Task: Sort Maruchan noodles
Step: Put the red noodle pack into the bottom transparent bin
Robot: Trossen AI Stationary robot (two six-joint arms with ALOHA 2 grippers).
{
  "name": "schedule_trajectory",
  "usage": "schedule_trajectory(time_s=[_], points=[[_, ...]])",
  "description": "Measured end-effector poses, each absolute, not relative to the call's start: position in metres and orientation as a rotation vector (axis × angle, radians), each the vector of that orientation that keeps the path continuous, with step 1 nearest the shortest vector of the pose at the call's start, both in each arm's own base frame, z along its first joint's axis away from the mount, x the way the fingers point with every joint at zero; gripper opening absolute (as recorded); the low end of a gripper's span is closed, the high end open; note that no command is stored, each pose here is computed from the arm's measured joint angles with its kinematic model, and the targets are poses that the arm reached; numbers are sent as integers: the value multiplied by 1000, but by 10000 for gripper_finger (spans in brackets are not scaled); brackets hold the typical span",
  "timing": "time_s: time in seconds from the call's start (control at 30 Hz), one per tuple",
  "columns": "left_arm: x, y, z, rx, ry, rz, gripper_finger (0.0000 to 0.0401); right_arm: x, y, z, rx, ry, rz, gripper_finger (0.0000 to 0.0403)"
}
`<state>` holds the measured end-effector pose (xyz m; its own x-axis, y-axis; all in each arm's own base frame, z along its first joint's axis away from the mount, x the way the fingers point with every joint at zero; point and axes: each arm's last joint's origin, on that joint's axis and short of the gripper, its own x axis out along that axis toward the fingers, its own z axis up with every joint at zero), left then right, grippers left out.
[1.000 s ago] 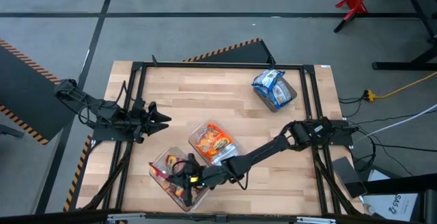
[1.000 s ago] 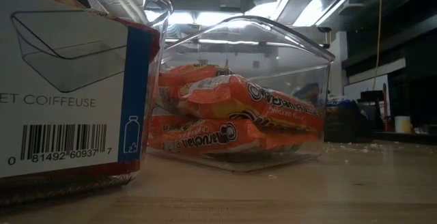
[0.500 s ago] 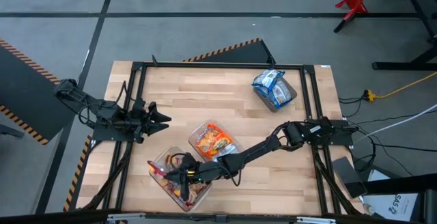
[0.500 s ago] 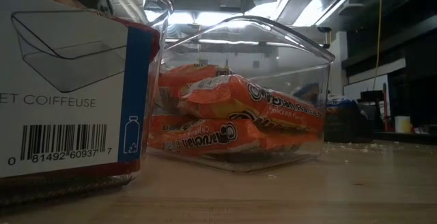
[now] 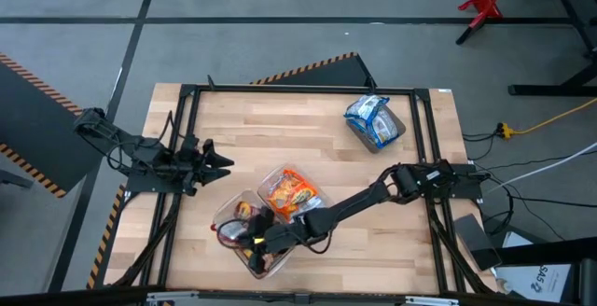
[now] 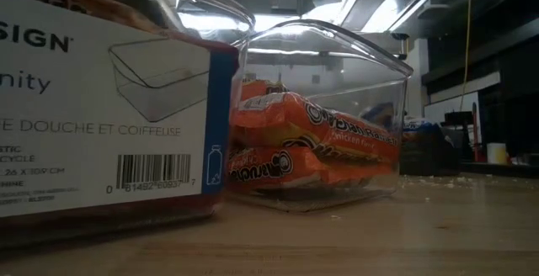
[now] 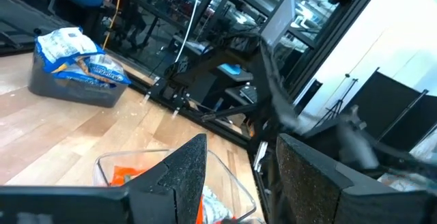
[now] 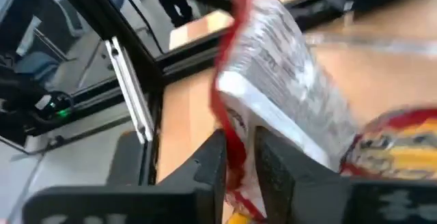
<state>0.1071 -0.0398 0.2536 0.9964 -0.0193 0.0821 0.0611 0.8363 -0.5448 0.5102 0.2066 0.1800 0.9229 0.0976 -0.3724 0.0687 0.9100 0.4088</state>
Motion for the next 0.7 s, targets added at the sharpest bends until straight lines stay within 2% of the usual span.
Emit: schedule_trajectory(time_s=[0.17,0.33,0.53,0.7], points=[[107,-40,252,-570,-56,-38,172,503,206,219,258,493,-111,71],[107,-40,250,-565,-44,-37,172,493,203,237,75,583,-263,71],[107,-39,250,-563,-46,-14,172,494,237,277,-24,345,-86,71],[107,-39,250,-563,-48,0,172,500,246,270,-40,273,-41,72]])
